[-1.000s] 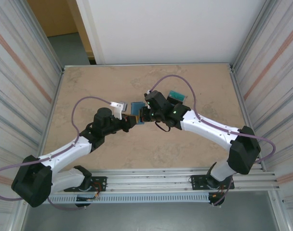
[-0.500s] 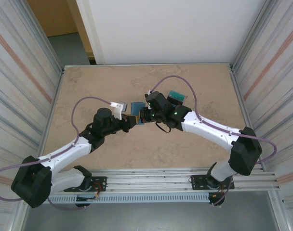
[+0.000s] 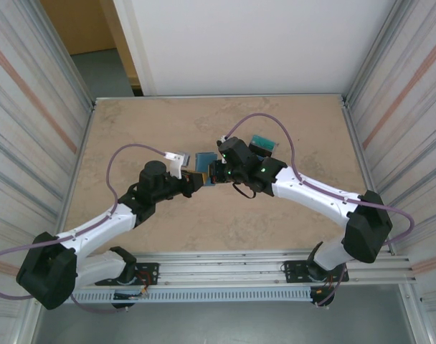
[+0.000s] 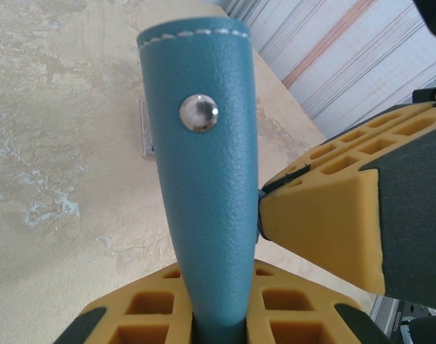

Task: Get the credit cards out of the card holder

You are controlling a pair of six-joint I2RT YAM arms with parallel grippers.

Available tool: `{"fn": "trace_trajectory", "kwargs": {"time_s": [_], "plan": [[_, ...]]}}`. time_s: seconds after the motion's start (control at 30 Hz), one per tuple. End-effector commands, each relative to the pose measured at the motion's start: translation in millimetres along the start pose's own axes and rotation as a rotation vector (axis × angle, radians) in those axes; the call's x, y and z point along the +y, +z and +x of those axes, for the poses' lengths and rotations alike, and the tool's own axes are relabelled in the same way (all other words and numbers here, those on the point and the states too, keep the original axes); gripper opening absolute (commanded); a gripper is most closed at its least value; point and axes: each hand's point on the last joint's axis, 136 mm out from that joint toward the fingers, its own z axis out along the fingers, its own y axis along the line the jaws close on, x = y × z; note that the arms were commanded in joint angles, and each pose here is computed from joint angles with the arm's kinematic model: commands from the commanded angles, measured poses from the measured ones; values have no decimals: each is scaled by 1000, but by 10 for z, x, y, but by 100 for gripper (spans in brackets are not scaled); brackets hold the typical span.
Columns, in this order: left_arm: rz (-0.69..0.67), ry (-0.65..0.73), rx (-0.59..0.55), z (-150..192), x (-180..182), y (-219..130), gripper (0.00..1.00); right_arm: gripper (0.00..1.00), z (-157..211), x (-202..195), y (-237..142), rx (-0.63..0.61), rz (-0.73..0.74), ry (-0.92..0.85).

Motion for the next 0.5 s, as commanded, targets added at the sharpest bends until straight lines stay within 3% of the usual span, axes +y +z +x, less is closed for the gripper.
{"fn": "trace_trajectory", "kwargs": {"time_s": [0.0, 0.47], "plan": [[61, 36, -84, -234, -187, -87, 0, 0, -51, -251, -73, -33, 92, 14], [59, 36, -91, -251, -181, -101, 0, 0, -51, -297, -116, -44, 102, 16]]}}
